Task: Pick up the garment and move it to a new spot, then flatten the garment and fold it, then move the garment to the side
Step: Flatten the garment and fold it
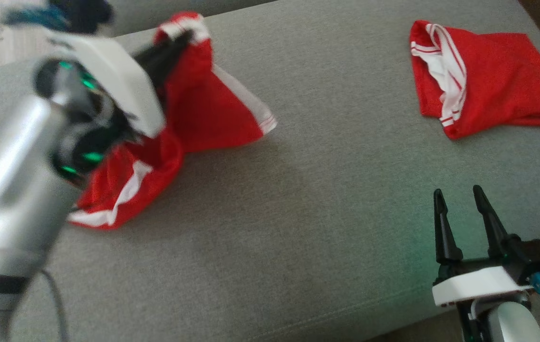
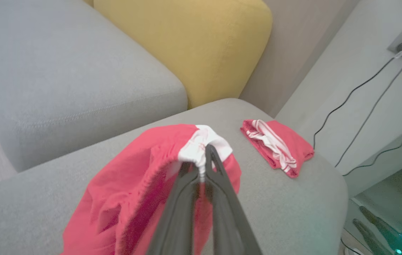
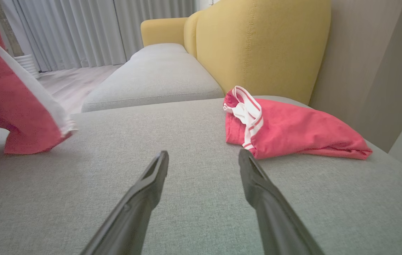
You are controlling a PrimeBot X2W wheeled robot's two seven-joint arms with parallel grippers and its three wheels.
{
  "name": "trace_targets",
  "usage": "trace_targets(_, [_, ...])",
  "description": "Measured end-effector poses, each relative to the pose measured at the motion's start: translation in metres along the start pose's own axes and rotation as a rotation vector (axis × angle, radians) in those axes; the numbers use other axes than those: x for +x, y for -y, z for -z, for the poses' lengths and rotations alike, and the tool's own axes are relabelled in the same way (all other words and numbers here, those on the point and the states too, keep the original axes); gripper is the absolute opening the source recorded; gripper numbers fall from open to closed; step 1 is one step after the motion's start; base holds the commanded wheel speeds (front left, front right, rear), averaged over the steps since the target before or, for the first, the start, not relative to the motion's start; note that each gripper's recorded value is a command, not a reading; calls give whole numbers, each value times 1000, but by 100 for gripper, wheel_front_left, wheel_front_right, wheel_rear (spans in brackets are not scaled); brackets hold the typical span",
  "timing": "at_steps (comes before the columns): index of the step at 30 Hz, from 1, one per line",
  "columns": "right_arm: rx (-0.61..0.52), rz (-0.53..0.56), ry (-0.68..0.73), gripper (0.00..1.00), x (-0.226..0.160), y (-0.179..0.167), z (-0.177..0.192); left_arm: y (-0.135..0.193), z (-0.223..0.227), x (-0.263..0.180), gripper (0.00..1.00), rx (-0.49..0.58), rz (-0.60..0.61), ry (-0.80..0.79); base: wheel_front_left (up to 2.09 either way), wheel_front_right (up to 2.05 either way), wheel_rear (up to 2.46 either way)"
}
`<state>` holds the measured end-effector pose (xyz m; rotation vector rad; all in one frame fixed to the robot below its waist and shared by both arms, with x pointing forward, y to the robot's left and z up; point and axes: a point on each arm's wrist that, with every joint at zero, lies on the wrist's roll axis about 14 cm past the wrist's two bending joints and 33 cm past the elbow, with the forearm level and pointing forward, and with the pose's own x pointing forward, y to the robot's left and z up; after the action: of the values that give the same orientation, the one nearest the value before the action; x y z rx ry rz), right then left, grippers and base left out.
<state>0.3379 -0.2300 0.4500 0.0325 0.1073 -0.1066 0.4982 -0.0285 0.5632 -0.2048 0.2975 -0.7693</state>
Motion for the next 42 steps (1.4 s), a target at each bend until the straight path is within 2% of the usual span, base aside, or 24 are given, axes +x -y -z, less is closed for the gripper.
trace_targets(5, [11,23,18,100,-7,7,-5,6,-44,-17,0,10,79,-34,0,0,0])
trace_targets(11, [16,34,20,100,-15,9,-6,-12,-96,-15,0,104,1,39,0,0,0])
trace_targets(14, [15,53,17,100,-20,14,-5,3,-123,3,0,132,49,148,0,0,0])
trace_targets(19, [12,77,30,100,-18,21,-11,47,-129,31,0,131,209,225,0,0,0])
trace_targets(25, [12,106,33,100,-15,31,-13,95,-78,45,0,139,371,147,0,0,0])
trace_targets(30, [13,104,33,100,-10,32,-13,122,9,20,0,119,485,-6,0,0,0])
trace_targets(32, [13,99,38,100,-7,31,-14,115,48,5,0,91,477,-76,0,0,0])
trace_targets(37, [6,86,37,100,-3,27,-13,82,129,-43,0,-42,355,-196,0,0,0])
trace_targets(42, [-10,52,33,100,4,18,-11,70,169,-84,0,-156,225,-212,0,0,0])
